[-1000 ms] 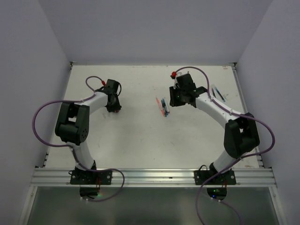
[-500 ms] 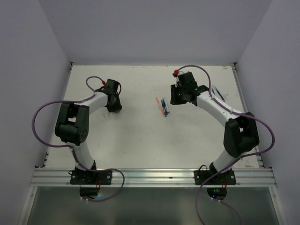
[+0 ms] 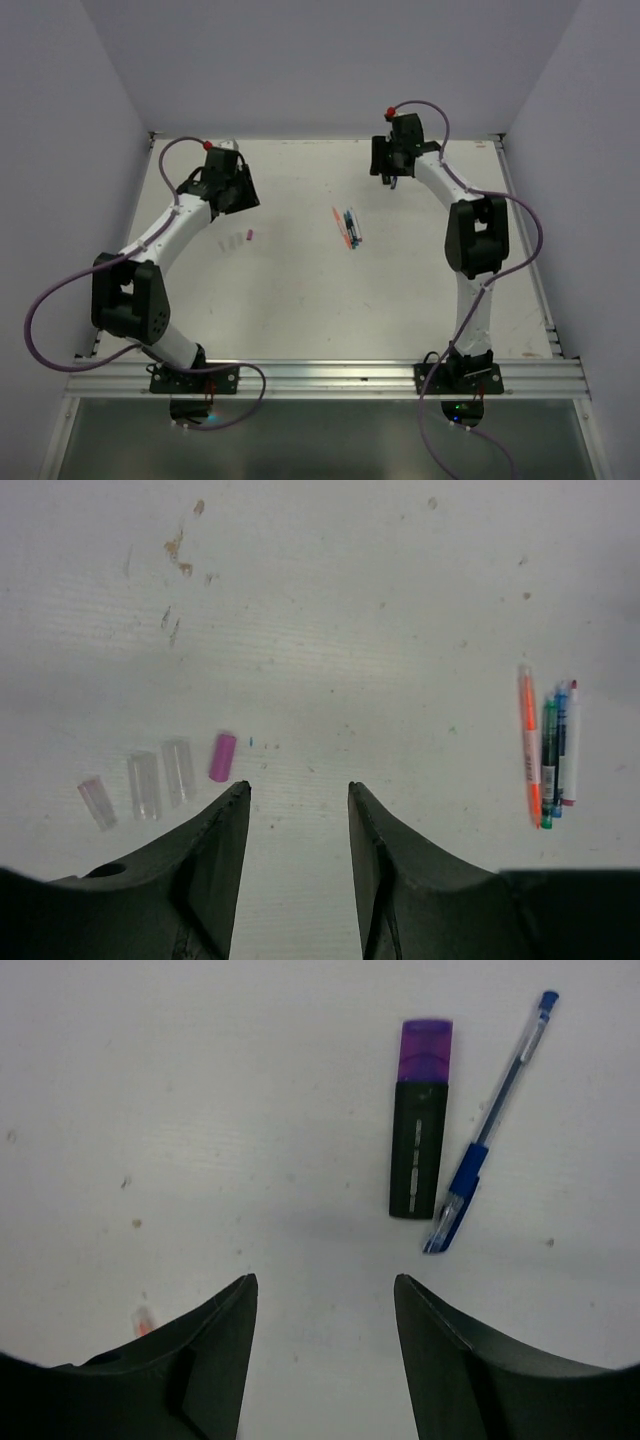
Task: Open the pen caps
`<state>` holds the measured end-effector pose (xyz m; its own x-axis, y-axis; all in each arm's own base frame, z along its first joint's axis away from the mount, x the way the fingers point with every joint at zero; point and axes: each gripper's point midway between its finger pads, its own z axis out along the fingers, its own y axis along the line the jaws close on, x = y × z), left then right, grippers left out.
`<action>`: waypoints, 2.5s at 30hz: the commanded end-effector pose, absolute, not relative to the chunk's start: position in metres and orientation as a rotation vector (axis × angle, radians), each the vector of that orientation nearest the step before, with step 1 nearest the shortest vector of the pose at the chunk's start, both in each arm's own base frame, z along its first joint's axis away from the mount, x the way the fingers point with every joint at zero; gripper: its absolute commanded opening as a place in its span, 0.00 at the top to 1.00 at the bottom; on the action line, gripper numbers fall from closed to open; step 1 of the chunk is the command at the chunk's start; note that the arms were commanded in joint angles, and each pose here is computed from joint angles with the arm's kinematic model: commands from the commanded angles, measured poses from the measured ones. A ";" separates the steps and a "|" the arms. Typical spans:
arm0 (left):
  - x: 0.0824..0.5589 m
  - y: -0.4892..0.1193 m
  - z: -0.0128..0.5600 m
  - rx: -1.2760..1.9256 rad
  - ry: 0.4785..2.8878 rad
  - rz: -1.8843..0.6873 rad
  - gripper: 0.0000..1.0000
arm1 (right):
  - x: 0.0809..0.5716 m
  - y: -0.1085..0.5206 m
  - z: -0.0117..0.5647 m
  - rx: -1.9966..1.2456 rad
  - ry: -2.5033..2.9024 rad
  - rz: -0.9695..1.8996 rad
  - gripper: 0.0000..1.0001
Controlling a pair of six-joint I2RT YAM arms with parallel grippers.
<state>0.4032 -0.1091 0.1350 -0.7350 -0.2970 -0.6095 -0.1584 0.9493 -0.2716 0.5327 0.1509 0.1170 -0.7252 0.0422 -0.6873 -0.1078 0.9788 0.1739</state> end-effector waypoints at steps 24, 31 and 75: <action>0.388 -0.149 0.167 -0.141 2.222 -0.585 0.45 | 0.620 0.128 0.052 -0.128 2.321 0.021 0.32; 0.388 -0.152 0.171 -0.134 2.210 -0.613 0.44 | 0.620 0.126 0.050 -0.117 2.334 0.052 0.37; 0.368 -0.269 0.207 -0.046 2.103 -1.045 0.46 | 0.326 0.272 0.182 -0.412 2.189 0.784 1.00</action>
<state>0.3630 -0.2450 0.1696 -0.7445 -0.3057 -0.5936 0.2202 0.7268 -0.6506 0.3376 0.2787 0.1726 -0.6605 -0.0760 -0.7470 -0.5288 0.7533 0.3910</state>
